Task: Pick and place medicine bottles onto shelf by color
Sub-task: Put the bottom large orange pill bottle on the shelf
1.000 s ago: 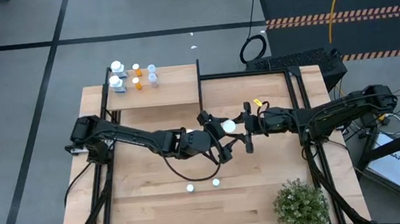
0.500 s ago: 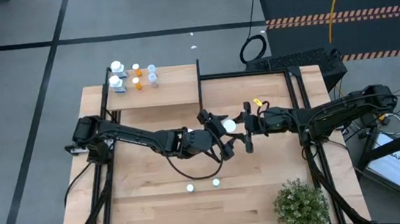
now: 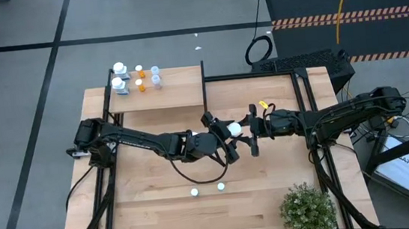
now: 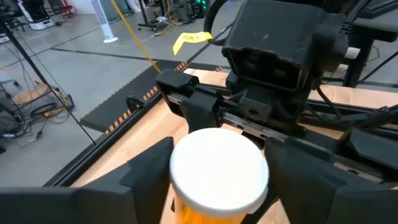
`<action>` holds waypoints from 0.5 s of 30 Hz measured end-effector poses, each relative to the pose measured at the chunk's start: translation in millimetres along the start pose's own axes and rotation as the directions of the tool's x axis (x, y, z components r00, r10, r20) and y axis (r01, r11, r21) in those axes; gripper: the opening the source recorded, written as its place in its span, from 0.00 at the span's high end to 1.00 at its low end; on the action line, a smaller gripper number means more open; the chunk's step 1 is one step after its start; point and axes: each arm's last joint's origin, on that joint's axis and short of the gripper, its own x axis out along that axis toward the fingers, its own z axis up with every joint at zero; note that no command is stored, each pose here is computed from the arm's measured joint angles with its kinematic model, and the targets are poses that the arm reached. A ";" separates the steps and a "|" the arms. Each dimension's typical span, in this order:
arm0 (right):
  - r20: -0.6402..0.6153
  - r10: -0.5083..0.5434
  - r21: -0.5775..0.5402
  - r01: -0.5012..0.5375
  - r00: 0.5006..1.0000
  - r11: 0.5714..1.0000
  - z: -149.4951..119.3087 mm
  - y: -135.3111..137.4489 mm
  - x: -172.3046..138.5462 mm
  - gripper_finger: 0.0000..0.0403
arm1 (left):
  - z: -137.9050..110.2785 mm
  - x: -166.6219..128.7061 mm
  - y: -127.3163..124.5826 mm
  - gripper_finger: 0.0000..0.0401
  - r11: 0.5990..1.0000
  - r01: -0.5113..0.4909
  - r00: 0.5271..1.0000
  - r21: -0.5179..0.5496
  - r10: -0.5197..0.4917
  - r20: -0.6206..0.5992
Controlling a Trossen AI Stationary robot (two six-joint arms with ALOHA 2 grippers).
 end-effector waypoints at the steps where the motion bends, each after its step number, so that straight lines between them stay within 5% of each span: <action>1: -0.001 0.000 0.000 0.000 1.000 1.000 0.0 0.0 0.0 0.54 | -0.3 0.0 0.0 0.40 1.000 0.000 1.000 0.002 0.000 -0.003; 6: -0.001 0.000 -0.001 0.000 1.000 1.000 -0.2 0.0 0.0 0.54 | -1.0 -0.1 0.2 0.46 1.000 -0.001 1.000 0.004 0.001 -0.010; 15: 0.002 0.000 0.000 0.000 1.000 1.000 0.2 0.0 0.0 0.54 | -1.7 -0.2 0.5 0.42 1.000 -0.010 1.000 0.011 0.010 -0.016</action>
